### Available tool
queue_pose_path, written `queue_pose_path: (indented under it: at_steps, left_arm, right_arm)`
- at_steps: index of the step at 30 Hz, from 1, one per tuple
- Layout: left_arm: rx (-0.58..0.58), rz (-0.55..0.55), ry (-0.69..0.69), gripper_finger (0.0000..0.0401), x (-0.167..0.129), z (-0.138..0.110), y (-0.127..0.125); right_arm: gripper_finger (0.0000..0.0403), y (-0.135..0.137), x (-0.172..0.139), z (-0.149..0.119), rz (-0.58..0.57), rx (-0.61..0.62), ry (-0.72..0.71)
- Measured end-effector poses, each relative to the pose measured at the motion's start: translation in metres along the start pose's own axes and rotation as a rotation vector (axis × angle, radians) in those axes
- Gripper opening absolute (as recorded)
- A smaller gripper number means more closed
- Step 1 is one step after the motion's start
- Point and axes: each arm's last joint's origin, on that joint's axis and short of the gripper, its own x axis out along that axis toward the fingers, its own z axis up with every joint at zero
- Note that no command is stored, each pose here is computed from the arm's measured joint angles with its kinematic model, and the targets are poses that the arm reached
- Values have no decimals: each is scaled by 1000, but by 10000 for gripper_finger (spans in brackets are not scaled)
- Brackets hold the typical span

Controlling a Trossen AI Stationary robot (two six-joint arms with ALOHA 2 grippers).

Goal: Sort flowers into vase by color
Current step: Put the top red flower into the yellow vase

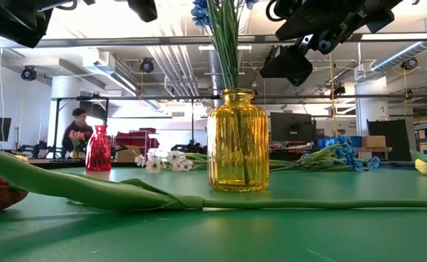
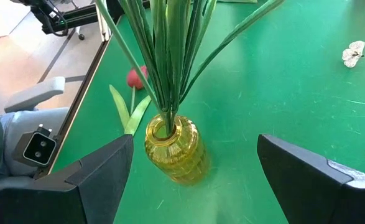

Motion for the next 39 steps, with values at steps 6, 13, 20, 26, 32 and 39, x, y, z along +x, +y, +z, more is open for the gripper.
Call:
queue_pose_path:
  at_steps: [6,13,20,26,32,39]
  left_arm:
    - [15,-5,35,22,0,-4,-1]
    - [26,18,103,88,-1,-10,-1]
    - [-2,16,143,158,-1,-14,-1]
    - [-14,52,197,207,-3,-17,-1]
    - [-10,91,336,243,-8,-16,2]
    - [-16,88,461,253,-19,-4,6]
  right_arm:
    - [336,0,0,0,-1,16,0]
    - [336,0,0,0,-1,25,0]
    - [336,0,0,0,-1,27,-1]
    - [336,0,0,0,-3,38,3]
    - [336,-3,-1,-4,-42,80,41]
    - [336,-14,-3,-8,-105,135,83]
